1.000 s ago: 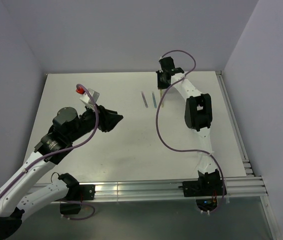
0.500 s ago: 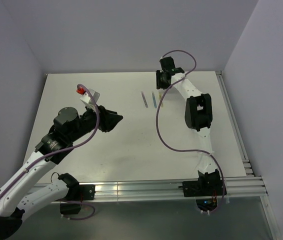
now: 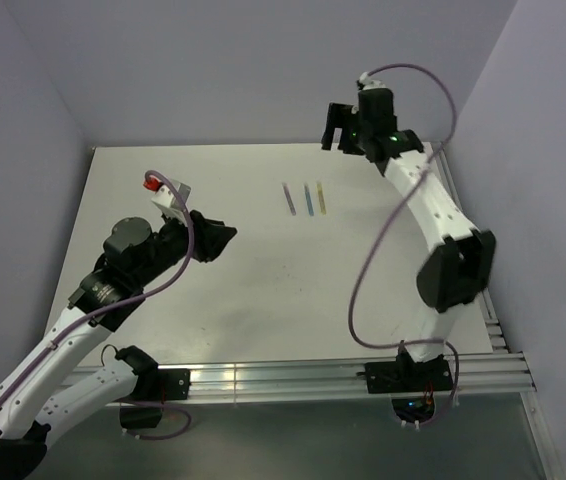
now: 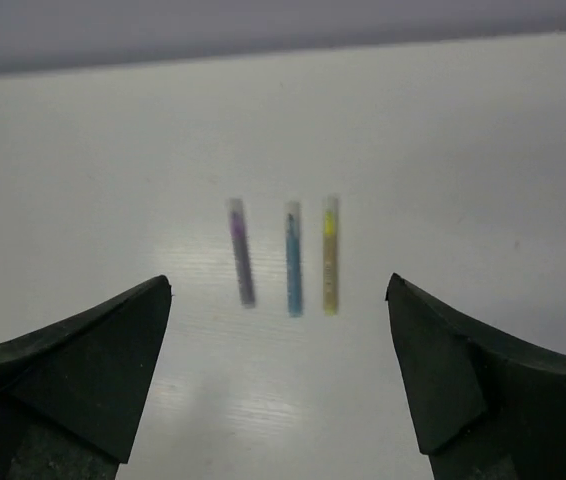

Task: Insert the pens into the pen caps

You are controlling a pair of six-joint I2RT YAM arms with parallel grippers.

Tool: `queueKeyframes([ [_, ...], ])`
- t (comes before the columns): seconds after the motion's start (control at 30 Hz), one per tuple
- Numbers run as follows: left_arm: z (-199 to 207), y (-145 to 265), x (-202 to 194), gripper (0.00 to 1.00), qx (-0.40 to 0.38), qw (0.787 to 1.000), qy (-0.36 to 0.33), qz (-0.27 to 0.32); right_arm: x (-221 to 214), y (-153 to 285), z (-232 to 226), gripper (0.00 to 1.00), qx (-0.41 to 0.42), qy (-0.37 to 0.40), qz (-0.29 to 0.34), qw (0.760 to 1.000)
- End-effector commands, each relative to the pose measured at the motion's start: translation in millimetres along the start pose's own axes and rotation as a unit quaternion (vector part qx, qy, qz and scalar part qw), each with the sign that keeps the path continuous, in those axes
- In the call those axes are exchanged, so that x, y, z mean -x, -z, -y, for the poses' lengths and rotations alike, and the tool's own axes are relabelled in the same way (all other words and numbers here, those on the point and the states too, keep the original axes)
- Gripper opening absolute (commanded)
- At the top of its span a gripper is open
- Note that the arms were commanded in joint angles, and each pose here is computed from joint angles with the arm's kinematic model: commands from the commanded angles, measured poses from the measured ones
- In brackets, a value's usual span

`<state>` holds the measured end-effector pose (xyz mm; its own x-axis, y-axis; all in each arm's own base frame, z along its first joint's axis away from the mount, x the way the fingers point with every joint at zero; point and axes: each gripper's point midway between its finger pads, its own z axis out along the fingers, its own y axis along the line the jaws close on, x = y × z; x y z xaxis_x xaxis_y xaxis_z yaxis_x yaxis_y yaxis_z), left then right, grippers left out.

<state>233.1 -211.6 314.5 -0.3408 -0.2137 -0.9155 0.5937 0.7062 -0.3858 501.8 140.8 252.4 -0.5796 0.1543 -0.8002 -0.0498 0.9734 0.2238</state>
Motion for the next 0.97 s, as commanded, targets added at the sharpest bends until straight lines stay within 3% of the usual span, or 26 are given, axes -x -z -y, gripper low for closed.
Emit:
queueKeyframes([
  [0.0,-7.7,6.7,18.6,0.46,0.019,0.999,-0.006,0.043,40.6,82.2,-25.2,0.99,0.068,-0.034,0.102,0.992],
  [0.17,-19.6,11.3,21.9,0.46,0.046,0.997,-0.004,0.056,-6.6,135.5,-22.7,1.00,0.095,-0.042,0.118,0.988],
  [0.43,-30.9,14.4,26.6,0.46,0.064,0.996,0.002,0.066,-62.2,158.6,-7.4,1.00,0.098,-0.049,0.110,0.988],
  [0.93,-32.8,13.8,25.0,0.46,0.065,0.996,0.005,0.064,-56.6,172.0,-12.0,1.00,0.117,-0.041,0.131,0.984],
])
